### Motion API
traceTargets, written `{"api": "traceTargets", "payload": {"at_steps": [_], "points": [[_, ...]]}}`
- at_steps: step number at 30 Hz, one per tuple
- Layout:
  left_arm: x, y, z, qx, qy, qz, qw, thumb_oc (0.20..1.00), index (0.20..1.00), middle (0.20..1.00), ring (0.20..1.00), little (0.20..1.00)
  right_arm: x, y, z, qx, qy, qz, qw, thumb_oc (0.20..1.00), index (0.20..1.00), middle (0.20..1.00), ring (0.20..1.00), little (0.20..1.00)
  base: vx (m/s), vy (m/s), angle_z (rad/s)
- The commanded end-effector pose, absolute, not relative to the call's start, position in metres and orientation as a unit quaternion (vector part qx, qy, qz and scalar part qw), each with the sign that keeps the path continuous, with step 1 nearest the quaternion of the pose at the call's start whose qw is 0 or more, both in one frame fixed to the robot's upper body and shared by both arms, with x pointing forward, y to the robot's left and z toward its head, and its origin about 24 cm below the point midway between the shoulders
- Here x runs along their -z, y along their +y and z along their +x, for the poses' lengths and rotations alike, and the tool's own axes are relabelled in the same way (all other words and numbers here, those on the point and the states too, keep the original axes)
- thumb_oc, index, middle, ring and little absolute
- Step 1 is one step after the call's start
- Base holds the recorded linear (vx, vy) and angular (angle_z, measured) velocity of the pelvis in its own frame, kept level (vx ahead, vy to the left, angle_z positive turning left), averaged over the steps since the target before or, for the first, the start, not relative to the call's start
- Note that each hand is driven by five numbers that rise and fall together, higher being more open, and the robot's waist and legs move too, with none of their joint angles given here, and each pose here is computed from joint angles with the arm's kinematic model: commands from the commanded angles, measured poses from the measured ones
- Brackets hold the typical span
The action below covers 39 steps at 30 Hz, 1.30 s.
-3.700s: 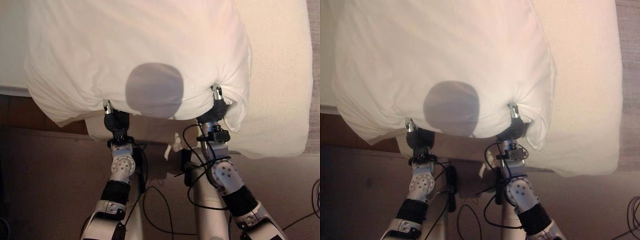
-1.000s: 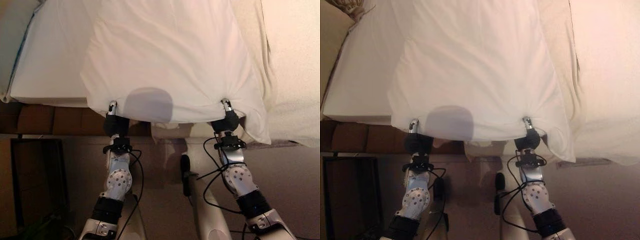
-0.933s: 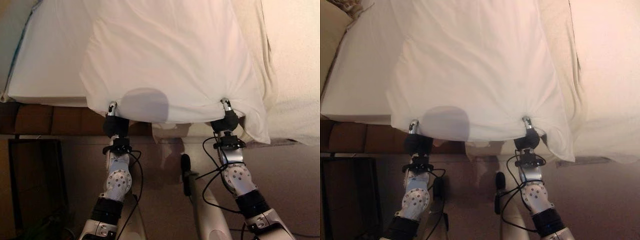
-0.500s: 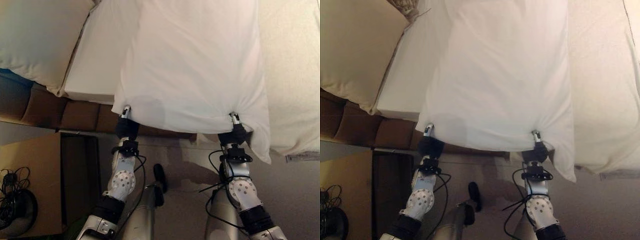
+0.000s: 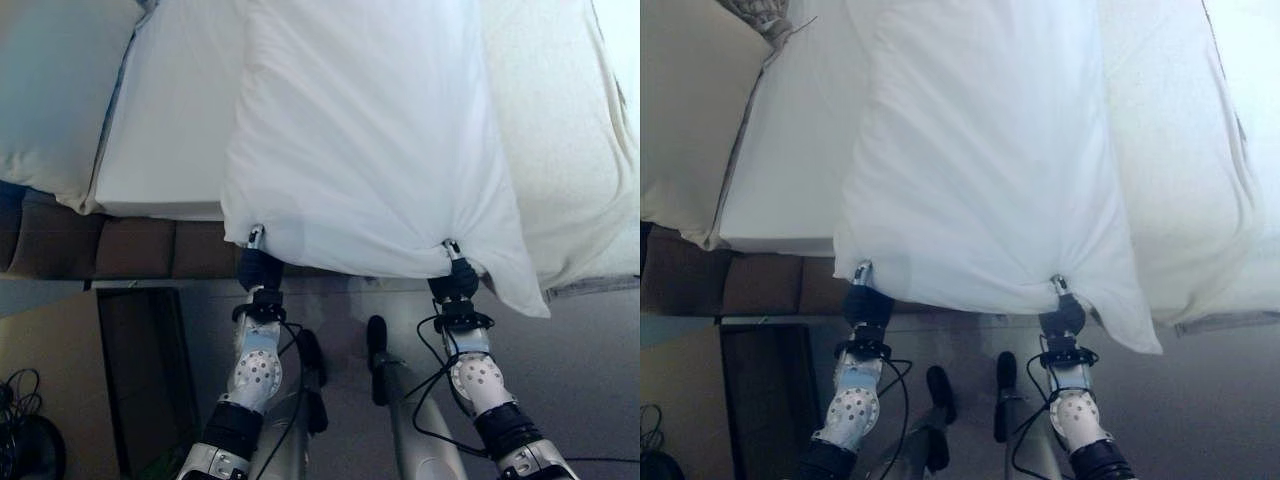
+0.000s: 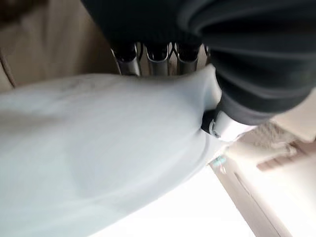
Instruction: Make the bed
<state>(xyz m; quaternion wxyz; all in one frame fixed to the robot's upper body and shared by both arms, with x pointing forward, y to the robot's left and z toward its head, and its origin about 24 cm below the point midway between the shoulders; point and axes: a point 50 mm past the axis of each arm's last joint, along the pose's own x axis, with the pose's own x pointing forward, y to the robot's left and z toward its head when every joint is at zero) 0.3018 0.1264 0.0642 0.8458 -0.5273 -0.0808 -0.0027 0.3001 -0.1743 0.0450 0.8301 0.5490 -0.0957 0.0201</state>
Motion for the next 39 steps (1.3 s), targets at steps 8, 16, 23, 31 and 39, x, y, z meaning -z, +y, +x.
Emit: {"api": "traceTargets", "payload": {"at_steps": [8,16,23,31,39], "points": [[-0.011,0.162,0.307,-0.192,-0.027,-0.527,0.828,0.2,0.2,0.2,0.2,0.2,0.015,-0.187,0.291,0.074,0.018,0.493,0.866,0.2,0.2,0.2,0.2,0.2,-0.01,0.071,-0.12],[0.043,0.17,0.299,-0.342,0.107,-0.503,0.786,0.2,0.2,0.2,0.2,0.2,0.064,-0.191,0.278,0.155,0.159,0.452,0.864,0.2,0.2,0.2,0.2,0.2,0.02,0.266,-0.17],[0.063,0.177,0.285,-0.397,0.167,-0.482,0.763,0.2,0.2,0.2,0.2,0.2,0.09,-0.192,0.256,0.184,0.244,0.414,0.857,0.2,0.2,0.2,0.2,0.2,0.02,0.103,-0.08],[0.081,0.172,0.271,-0.426,0.26,-0.454,0.738,0.344,0.344,0.344,0.344,0.344,0.111,-0.193,0.232,0.186,0.334,0.365,0.849,1.0,1.0,1.0,1.0,1.0,0.0,0.004,0.0],[0.088,0.166,0.265,-0.407,0.289,-0.43,0.752,1.0,1.0,1.0,1.0,1.0,0.116,-0.2,0.223,0.189,0.363,0.324,0.853,1.0,1.0,1.0,1.0,1.0,0.0,0.0,0.01]]}}
